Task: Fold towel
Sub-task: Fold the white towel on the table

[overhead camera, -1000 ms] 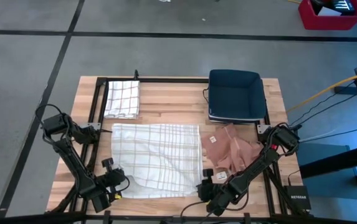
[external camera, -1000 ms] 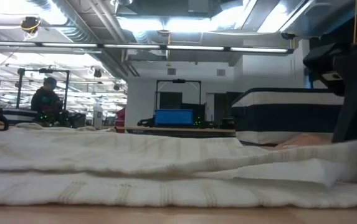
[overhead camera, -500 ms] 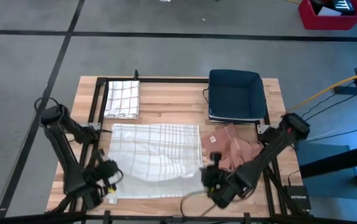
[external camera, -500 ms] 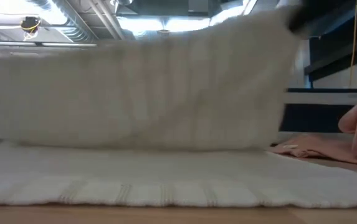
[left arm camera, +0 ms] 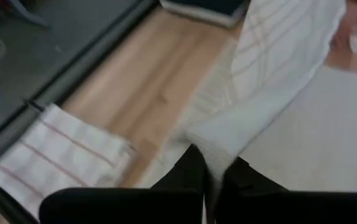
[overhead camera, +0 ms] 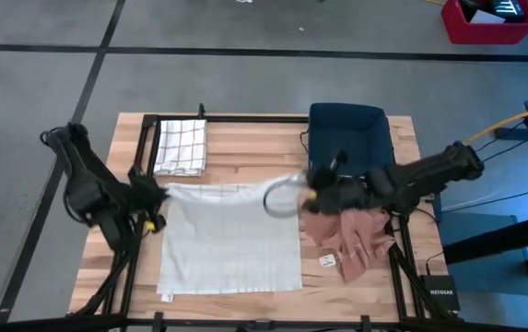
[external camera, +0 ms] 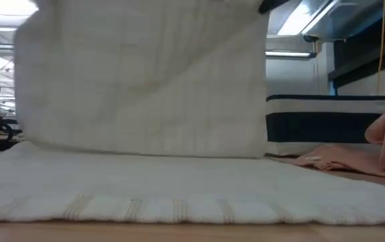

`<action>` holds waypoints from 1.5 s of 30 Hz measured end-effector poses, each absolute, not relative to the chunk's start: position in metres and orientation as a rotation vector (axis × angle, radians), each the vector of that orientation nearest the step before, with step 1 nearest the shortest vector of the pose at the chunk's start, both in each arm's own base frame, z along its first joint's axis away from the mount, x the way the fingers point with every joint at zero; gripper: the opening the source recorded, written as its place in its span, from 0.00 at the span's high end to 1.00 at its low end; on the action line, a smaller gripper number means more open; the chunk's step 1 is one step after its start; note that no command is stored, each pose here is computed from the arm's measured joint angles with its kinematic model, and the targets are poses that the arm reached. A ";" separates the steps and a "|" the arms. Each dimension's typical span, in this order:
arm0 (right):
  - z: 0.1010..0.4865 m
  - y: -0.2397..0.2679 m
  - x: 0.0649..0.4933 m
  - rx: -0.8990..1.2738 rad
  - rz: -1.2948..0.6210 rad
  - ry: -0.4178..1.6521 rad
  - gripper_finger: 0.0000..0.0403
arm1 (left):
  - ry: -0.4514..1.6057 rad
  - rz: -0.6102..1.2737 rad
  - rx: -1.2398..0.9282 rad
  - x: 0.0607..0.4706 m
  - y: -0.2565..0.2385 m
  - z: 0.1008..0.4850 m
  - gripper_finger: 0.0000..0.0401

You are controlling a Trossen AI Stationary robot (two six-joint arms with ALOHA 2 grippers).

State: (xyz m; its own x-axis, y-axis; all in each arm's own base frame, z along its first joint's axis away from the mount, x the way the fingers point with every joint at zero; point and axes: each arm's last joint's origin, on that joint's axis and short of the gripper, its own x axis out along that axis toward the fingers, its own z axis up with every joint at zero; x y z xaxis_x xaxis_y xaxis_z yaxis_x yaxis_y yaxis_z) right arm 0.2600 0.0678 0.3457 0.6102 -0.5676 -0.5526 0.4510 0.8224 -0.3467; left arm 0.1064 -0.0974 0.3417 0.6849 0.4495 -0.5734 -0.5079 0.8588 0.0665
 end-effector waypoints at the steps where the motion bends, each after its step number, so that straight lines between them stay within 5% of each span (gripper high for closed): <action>1: 0.348 0.058 0.259 -0.185 -0.614 0.703 0.98 | 0.594 0.550 -0.091 0.106 -0.090 0.345 0.99; 20: 0.380 -0.049 0.271 -0.280 -0.835 0.596 0.98 | 0.357 0.875 0.009 0.075 -0.011 0.374 0.99; 33: 0.367 0.045 0.250 -0.089 -0.438 0.678 0.99 | 0.530 0.399 -0.103 0.111 -0.063 0.371 0.99; 45: 0.345 0.125 0.239 0.056 -0.261 0.740 0.98 | 0.644 0.243 -0.197 0.100 -0.132 0.345 1.00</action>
